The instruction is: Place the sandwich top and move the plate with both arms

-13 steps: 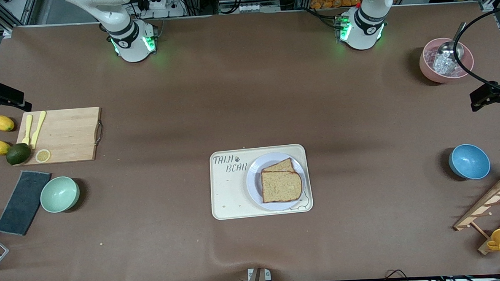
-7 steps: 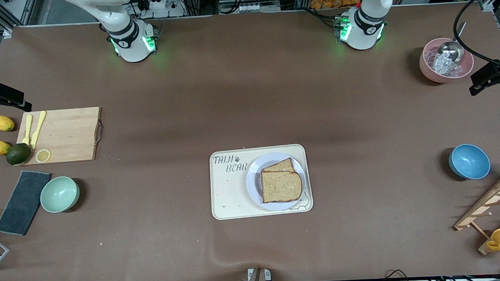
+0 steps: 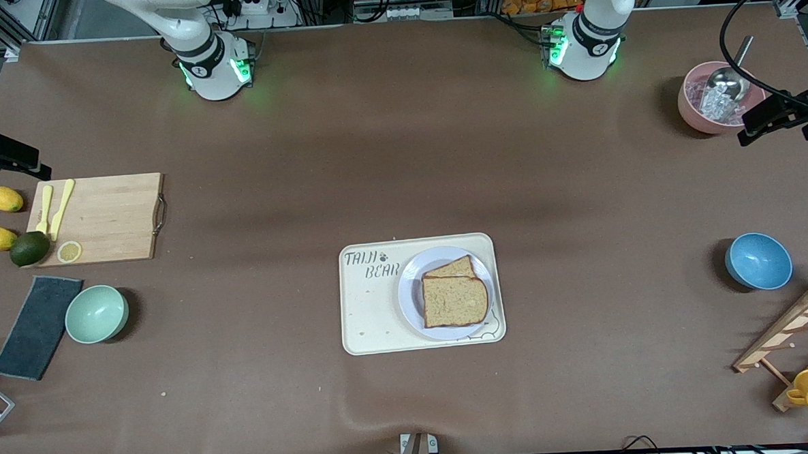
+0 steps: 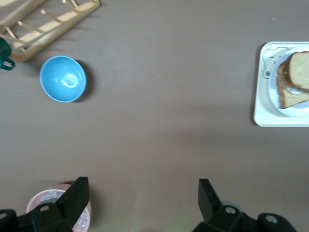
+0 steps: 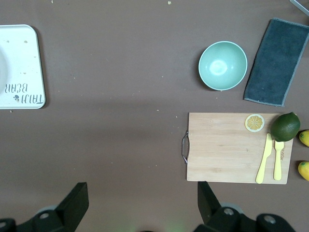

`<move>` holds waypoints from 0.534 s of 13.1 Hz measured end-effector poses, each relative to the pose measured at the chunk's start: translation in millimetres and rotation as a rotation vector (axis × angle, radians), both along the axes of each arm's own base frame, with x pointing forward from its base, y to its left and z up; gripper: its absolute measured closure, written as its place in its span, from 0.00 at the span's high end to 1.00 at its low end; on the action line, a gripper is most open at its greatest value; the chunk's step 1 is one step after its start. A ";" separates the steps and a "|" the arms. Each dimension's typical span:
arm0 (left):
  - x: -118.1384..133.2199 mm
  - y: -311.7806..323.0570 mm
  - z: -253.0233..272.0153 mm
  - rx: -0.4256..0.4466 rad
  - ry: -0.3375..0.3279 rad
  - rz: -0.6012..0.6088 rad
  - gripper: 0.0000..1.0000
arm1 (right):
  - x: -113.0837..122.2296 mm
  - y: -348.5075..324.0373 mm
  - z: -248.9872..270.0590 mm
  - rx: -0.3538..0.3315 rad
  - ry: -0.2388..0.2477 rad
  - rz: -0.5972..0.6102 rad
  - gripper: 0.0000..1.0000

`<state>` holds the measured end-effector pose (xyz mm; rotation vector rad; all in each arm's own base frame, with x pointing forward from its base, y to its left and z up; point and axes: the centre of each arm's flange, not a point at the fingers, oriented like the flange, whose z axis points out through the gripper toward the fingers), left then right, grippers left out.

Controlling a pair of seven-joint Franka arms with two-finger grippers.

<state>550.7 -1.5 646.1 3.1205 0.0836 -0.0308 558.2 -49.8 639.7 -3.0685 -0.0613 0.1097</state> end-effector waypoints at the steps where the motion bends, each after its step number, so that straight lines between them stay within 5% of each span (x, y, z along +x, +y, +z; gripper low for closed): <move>1: -0.3 -9.4 -0.6 -0.003 0.003 0.006 1.00 | 0.0 0.0 0.0 0.000 0.000 0.000 1.00; 7: -20.8 -44.4 -6.2 0.016 0.024 0.007 1.00 | 0.0 0.0 0.0 0.000 0.000 0.000 1.00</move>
